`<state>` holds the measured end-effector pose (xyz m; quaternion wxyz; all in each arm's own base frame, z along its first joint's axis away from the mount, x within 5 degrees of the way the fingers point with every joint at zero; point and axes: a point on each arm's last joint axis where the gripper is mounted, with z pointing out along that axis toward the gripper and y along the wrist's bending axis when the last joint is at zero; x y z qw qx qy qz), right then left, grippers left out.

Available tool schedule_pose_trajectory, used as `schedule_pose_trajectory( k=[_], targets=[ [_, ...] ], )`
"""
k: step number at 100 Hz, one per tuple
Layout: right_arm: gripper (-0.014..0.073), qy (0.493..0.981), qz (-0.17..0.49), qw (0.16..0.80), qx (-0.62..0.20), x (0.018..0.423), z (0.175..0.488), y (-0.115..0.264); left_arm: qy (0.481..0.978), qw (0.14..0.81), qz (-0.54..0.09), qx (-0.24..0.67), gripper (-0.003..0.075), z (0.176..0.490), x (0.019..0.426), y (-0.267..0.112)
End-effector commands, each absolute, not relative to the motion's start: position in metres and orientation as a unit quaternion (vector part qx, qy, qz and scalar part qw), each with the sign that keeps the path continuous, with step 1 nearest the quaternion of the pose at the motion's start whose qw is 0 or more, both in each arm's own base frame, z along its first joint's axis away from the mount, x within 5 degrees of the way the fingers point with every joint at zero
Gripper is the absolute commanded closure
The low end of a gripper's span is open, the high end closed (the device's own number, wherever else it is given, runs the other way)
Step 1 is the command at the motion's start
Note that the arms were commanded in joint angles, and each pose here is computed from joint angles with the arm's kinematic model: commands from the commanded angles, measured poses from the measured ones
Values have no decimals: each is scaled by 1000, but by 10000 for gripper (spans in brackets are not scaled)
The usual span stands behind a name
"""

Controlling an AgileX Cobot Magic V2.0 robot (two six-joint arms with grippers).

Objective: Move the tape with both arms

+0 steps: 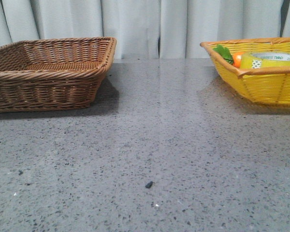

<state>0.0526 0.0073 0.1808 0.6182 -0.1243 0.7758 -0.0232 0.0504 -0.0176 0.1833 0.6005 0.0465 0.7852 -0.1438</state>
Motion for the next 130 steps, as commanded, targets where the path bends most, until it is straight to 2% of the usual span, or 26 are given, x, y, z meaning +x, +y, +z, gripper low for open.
schedule_pose_trajectory(
  k=[1,39,46,60,66,74,85,94,108,119,130],
  targets=[
    [663,770,-31,624,-127,53,176,7,766,625,-149,37,741,185,50,-17],
    [663,766,-32,629,-126,53,178,7,755,640,-132,49,741,188,51,-16],
    [663,758,-33,639,-124,54,180,7,733,661,-163,20,741,195,52,-16],
    [663,727,-31,677,-112,55,189,6,670,689,-264,-86,741,209,52,-13],
    [663,720,3,690,-81,55,192,7,653,685,-299,-125,741,212,52,-12],
    [663,715,100,692,0,55,194,10,637,671,-339,-170,741,213,52,-10],
    [663,694,168,697,70,55,199,9,626,650,-377,-209,741,213,52,-10],
    [663,680,217,690,120,55,201,9,625,646,-382,-213,741,213,52,-10],
    [663,629,299,680,227,55,207,3,620,651,-381,-216,741,214,52,-9],
    [663,632,330,666,220,53,215,8,621,665,-367,-193,741,222,51,-10],
    [661,652,314,672,159,49,229,14,647,673,-331,-135,741,241,51,-14]
  ],
)
